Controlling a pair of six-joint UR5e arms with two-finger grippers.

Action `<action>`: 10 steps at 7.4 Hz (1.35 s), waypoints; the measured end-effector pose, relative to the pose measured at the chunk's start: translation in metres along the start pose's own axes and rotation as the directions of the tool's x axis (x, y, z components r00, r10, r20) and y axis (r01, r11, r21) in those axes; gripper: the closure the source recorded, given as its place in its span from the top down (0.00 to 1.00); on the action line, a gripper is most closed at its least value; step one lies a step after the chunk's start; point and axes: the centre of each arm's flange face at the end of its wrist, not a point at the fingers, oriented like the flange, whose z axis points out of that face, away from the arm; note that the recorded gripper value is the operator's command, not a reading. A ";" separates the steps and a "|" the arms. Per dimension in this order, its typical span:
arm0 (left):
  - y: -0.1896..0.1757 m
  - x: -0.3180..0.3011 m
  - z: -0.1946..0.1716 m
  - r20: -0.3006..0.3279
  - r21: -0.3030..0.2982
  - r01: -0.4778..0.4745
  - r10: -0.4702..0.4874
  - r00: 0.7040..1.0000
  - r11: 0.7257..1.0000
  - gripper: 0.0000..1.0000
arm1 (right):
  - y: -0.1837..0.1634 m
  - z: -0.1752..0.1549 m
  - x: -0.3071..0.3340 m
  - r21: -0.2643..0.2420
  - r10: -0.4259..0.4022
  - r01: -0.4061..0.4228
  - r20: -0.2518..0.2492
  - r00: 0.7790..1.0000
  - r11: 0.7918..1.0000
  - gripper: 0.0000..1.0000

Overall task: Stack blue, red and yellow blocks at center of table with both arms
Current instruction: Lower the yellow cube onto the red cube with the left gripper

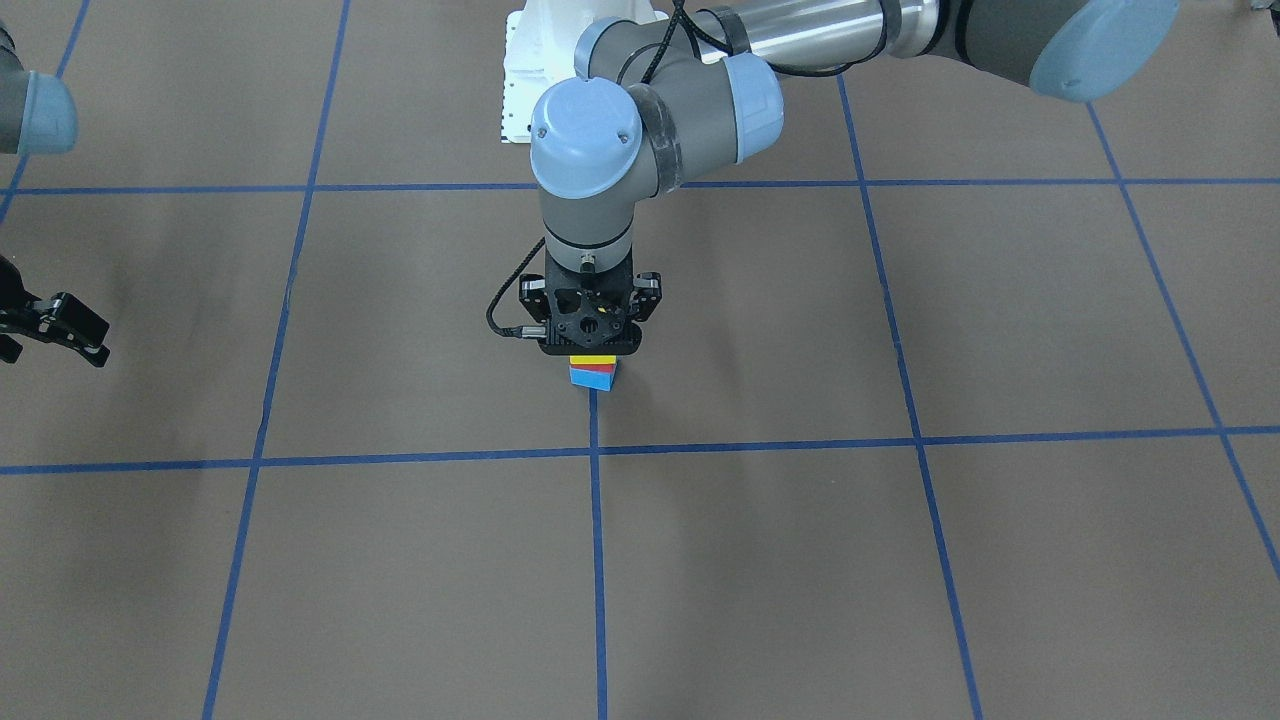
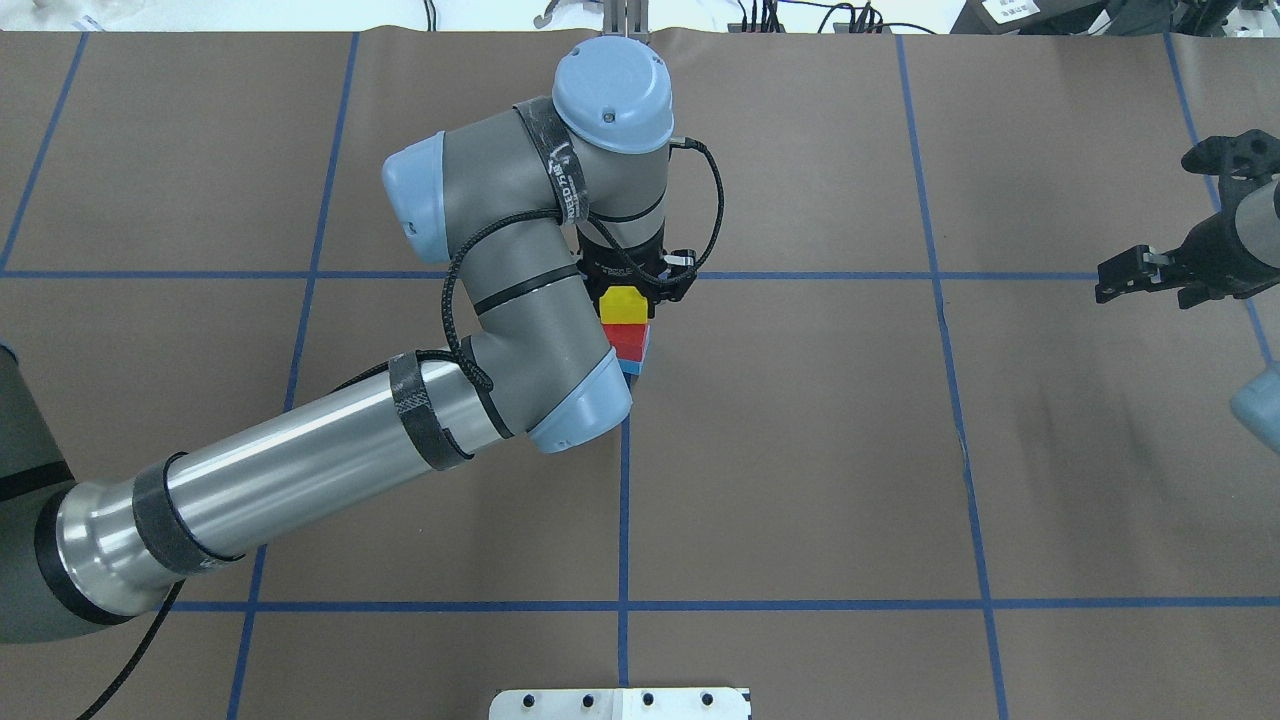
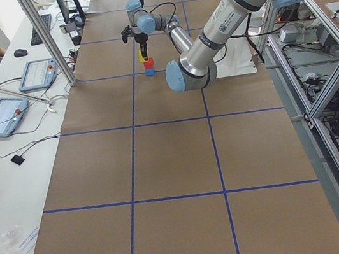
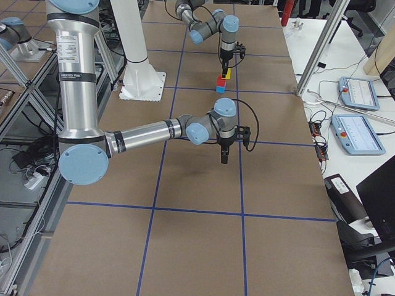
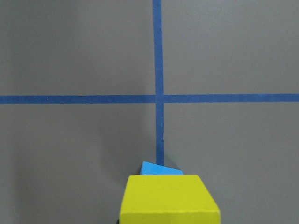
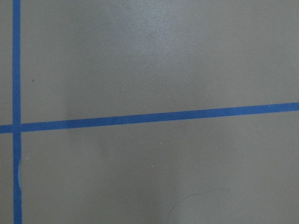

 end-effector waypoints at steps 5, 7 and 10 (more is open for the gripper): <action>0.013 -0.011 0.002 -0.011 -0.002 -0.012 0.012 1.000 1.000 0.00 | -0.001 -0.001 -0.002 0.002 -0.001 0.001 0.002 1.000 1.000 1.00; 0.016 -0.011 0.002 -0.015 -0.002 -0.022 0.022 1.000 1.000 0.00 | -0.001 -0.001 -0.002 0.003 -0.001 0.001 0.003 1.000 1.000 1.00; 0.017 -0.010 0.002 -0.015 -0.002 -0.087 0.087 0.996 0.996 0.00 | -0.001 -0.002 -0.003 0.004 -0.002 0.001 0.004 1.000 1.000 1.00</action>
